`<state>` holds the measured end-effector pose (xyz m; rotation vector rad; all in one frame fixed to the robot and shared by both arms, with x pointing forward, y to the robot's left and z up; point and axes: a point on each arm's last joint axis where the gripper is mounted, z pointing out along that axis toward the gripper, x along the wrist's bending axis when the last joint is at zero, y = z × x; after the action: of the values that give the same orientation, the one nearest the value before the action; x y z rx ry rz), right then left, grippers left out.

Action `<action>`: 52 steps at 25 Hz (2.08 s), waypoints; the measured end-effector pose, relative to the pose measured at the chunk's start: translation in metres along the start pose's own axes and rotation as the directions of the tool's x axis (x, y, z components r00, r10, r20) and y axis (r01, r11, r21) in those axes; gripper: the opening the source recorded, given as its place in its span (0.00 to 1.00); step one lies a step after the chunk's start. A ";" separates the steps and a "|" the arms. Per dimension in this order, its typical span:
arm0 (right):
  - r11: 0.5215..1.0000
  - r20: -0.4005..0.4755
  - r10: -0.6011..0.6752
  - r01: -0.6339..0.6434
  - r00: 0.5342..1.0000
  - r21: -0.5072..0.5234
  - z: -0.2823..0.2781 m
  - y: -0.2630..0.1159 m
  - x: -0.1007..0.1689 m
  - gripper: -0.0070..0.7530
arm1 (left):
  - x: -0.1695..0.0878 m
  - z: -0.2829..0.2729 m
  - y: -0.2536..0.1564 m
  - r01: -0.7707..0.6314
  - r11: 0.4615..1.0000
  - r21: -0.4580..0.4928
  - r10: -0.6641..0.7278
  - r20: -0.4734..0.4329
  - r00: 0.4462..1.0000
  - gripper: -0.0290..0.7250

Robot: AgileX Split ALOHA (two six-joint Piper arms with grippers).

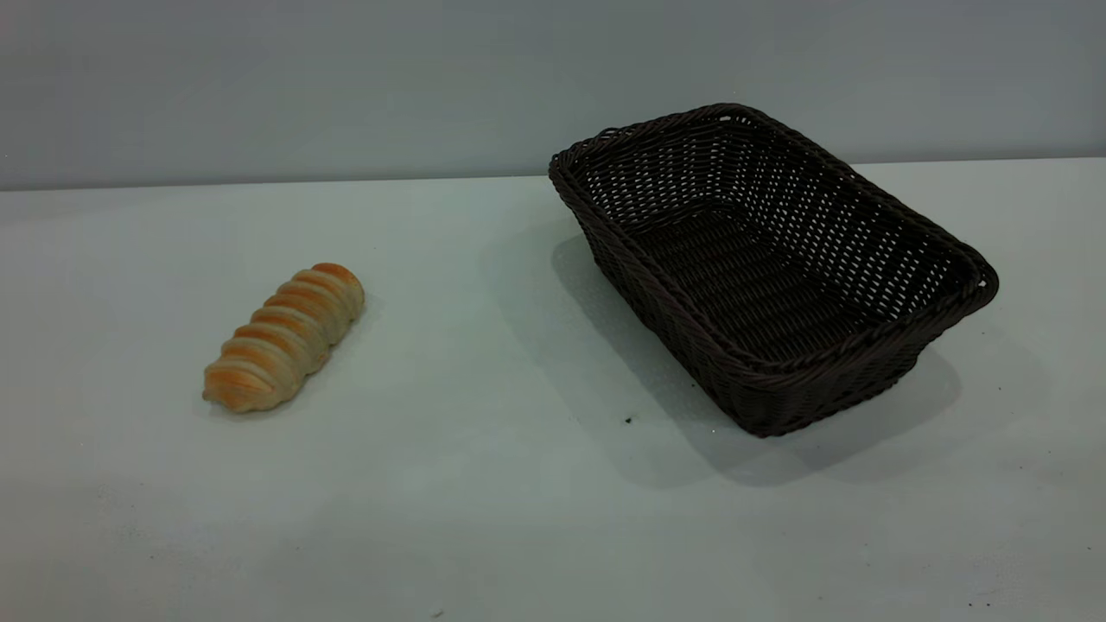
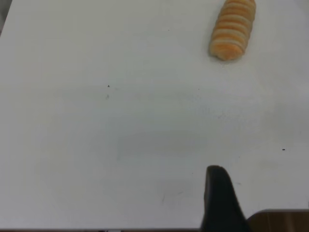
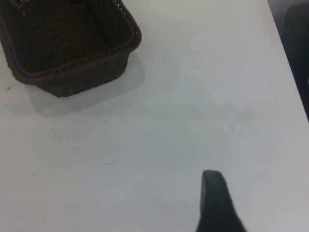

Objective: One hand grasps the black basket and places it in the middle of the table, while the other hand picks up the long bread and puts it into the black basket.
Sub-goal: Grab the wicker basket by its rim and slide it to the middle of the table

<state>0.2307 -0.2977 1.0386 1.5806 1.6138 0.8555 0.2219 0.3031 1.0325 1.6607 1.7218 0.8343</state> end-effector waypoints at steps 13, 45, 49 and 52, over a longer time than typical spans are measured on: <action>0.993 -0.219 -0.016 0.041 0.976 0.112 0.025 0.032 0.017 0.60 | -0.006 0.003 0.024 0.095 0.993 -0.070 -0.089 0.075 0.993 0.66; 0.604 -0.069 0.604 -0.399 0.794 0.690 0.325 0.063 0.033 0.60 | -0.007 0.041 0.109 0.106 0.992 0.076 -0.109 0.044 0.993 0.66; 0.556 -0.029 0.637 -0.432 0.770 0.710 0.348 0.057 0.034 0.60 | -0.007 0.041 0.109 0.105 0.992 0.076 -0.109 0.044 0.993 0.66; 0.536 -0.011 0.655 -0.455 0.755 0.711 0.357 0.055 0.035 0.60 | -0.007 0.041 0.109 0.105 0.992 0.076 -0.109 0.044 0.993 0.66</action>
<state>0.5629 -0.2688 0.8950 2.7357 1.7285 0.8811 0.3221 0.2998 1.0919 1.6062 1.8104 0.6837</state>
